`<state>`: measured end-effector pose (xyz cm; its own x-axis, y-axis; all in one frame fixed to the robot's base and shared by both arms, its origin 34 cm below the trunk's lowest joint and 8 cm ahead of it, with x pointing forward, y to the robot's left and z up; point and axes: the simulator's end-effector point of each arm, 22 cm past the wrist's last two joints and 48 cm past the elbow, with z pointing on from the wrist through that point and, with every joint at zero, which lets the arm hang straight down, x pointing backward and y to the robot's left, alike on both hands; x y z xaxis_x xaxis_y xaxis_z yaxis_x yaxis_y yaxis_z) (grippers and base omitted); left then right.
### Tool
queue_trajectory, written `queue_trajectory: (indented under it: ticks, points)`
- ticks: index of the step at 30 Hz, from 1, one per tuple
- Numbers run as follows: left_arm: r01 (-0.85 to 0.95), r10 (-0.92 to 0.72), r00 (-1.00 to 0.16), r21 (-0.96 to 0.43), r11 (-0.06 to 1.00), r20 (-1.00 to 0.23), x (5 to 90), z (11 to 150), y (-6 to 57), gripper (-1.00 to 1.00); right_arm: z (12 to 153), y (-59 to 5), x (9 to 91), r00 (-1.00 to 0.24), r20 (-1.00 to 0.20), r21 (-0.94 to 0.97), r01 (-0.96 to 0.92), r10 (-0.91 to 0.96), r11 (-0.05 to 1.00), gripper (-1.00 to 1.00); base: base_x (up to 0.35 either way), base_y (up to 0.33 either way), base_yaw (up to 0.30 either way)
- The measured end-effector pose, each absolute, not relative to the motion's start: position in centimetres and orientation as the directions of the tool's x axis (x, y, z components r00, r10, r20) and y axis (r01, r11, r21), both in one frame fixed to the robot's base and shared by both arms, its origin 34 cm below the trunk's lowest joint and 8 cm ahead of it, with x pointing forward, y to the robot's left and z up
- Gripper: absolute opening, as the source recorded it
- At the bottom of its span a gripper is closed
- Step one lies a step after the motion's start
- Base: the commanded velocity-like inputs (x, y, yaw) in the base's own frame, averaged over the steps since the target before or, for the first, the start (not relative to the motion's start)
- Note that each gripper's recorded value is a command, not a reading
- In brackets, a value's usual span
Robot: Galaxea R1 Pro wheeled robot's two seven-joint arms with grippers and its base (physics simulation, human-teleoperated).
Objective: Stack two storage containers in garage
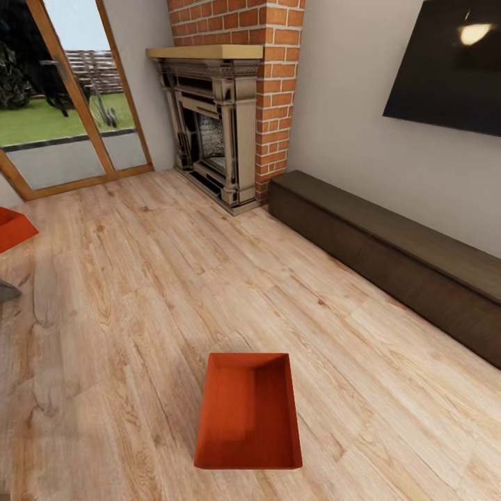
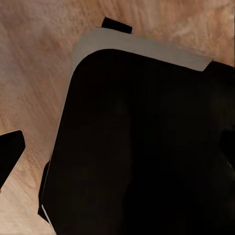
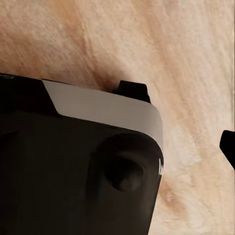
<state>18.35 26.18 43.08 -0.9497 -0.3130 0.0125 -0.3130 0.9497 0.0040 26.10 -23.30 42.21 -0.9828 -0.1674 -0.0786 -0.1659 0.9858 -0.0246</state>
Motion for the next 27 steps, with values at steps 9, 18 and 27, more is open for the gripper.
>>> queue_trajectory:
  ticks: [9,18,27]
  points:
    - [-0.252,-0.254,-0.964,-0.038,0.967,-0.084,28.2,43.1,26.4,1.0,42.9,-23.4,37.3,-0.971,-0.179,-0.056,-0.153,-0.161,0.987,1.0,0.0,0.0,0.0]
    - [-0.203,-0.222,-0.953,-0.106,0.973,-0.208,45.9,45.1,24.9,1.0,47.5,-18.9,56.0,-0.945,-0.295,-0.034,-0.138,-0.142,0.99,1.0,0.0,0.0,0.0]
    - [-0.151,-0.244,-0.878,-0.245,0.958,-0.411,62.1,51.6,20.3,1.0,50.7,-14.2,62.3,-0.924,-0.377,0.055,-0.094,-0.066,0.994,1.0,0.0,0.0,0.0]
